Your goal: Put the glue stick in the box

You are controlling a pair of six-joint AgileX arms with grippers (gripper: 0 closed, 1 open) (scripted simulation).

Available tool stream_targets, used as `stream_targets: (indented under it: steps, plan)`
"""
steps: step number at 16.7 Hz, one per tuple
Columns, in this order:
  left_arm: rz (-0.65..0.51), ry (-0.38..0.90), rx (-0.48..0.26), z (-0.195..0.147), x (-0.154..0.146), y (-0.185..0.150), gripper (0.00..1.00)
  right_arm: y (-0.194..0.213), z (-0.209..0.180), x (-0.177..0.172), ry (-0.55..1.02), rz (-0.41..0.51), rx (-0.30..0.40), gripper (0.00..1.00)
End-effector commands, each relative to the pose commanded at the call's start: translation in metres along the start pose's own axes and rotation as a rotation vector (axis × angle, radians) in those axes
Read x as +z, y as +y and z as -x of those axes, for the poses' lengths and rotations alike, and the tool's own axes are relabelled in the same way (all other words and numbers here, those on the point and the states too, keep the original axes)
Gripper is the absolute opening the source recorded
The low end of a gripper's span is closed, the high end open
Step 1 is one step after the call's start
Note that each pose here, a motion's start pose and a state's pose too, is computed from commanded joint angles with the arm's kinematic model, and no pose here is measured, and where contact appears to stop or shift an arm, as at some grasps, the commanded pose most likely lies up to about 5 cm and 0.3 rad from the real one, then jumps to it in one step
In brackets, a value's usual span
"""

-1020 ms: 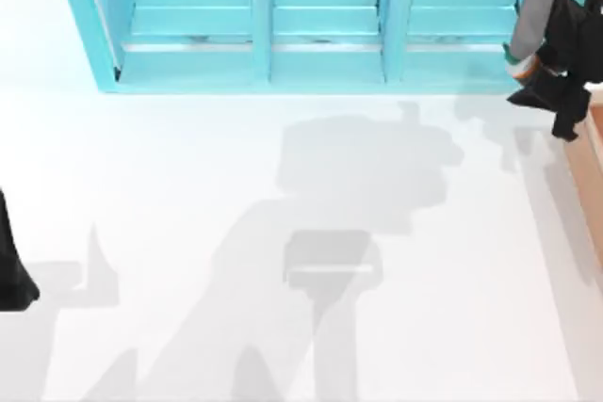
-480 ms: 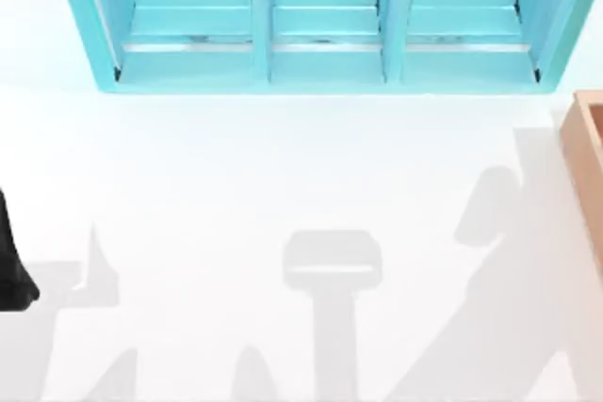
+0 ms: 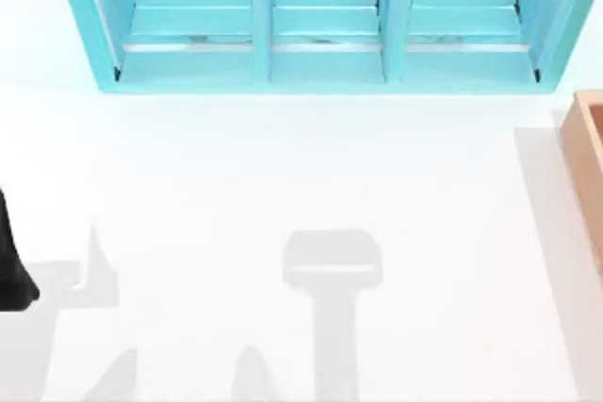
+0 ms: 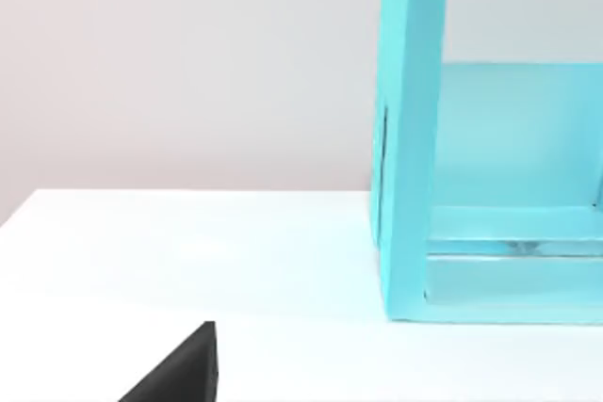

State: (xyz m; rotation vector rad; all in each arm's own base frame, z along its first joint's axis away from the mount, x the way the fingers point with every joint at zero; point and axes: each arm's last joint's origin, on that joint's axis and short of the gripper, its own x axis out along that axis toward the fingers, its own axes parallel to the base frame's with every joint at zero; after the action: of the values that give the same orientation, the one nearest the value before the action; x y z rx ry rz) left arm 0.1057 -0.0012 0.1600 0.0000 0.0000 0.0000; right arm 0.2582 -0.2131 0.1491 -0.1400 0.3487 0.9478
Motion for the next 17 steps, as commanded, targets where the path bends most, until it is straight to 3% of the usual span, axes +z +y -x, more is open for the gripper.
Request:
stream_targets:
  steps: [3, 6, 17]
  plan:
    - [0.000, 0.000, 0.000, 0.000, 0.000, 0.000, 1.00, 0.024, 0.026, -0.026, -0.096, -0.024, -0.102, 0.00]
    - [0.000, 0.000, 0.000, 0.000, 0.000, 0.000, 1.00, 0.042, 0.035, -0.039, -0.148, -0.031, -0.160, 0.00]
    - [0.000, 0.000, 0.000, 0.000, 0.000, 0.000, 1.00, 0.047, 0.031, -0.042, -0.158, -0.035, -0.164, 0.00]
